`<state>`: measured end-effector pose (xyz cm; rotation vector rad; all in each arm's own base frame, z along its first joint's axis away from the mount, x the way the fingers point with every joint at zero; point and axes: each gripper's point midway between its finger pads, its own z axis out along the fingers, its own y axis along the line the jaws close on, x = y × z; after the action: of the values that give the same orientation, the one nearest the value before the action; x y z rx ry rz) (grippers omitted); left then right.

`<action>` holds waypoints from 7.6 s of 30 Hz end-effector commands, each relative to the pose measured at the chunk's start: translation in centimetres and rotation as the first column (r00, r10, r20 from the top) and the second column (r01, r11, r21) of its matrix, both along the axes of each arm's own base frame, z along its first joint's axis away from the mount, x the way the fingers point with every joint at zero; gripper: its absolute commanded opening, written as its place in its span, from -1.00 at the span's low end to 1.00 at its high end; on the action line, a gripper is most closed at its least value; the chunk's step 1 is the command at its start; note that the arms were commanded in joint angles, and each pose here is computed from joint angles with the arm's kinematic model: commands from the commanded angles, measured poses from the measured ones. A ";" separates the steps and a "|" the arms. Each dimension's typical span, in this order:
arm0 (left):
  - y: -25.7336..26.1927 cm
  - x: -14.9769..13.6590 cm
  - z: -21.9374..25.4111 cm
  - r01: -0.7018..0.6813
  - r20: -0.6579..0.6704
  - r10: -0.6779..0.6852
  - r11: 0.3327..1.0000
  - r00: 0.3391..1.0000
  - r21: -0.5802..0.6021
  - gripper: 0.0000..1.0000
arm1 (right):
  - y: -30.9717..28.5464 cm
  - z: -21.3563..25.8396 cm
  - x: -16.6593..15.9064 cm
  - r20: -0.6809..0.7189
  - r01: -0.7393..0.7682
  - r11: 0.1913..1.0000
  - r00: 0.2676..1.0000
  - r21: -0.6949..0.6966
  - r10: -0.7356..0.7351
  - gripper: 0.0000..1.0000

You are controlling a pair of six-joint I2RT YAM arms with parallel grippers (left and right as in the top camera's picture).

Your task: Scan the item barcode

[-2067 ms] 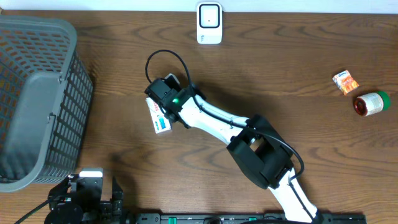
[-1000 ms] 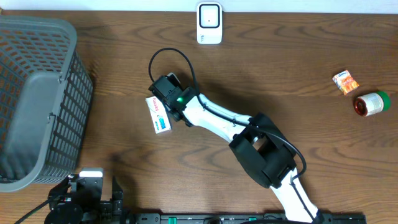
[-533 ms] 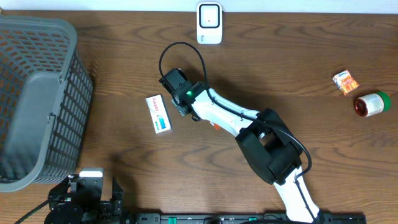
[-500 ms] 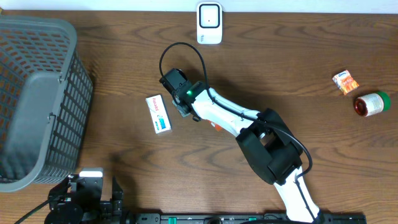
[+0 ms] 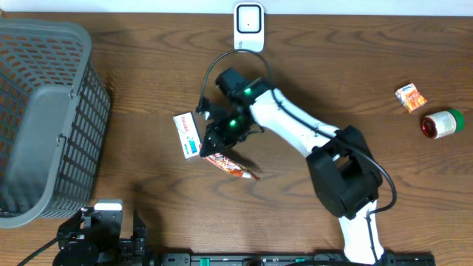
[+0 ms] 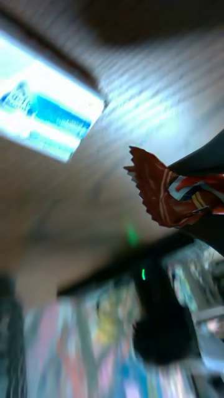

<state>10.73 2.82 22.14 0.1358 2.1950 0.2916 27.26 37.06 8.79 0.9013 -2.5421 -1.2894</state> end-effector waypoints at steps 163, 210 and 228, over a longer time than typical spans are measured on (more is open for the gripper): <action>-0.1 -0.1 0.2 0.009 0.010 -0.008 1.000 1.000 -0.005 0.98 | -18.3 -10.7 -2.9 -0.190 0.401 0.671 0.755 -0.624 -0.628 -0.23; -0.1 -0.1 0.2 0.009 0.010 -0.008 1.000 1.000 -0.005 0.98 | -27.3 -8.2 3.2 -0.006 0.618 0.712 0.754 -0.333 -0.657 0.81; -0.2 -0.1 0.2 0.009 0.010 -0.009 1.000 1.000 -0.005 0.98 | -15.9 -6.3 10.8 0.362 0.494 0.807 0.853 -0.325 -0.376 0.55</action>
<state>10.73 2.82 22.14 0.1359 2.1953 0.2916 38.34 20.42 4.82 0.4222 -3.2715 -0.7127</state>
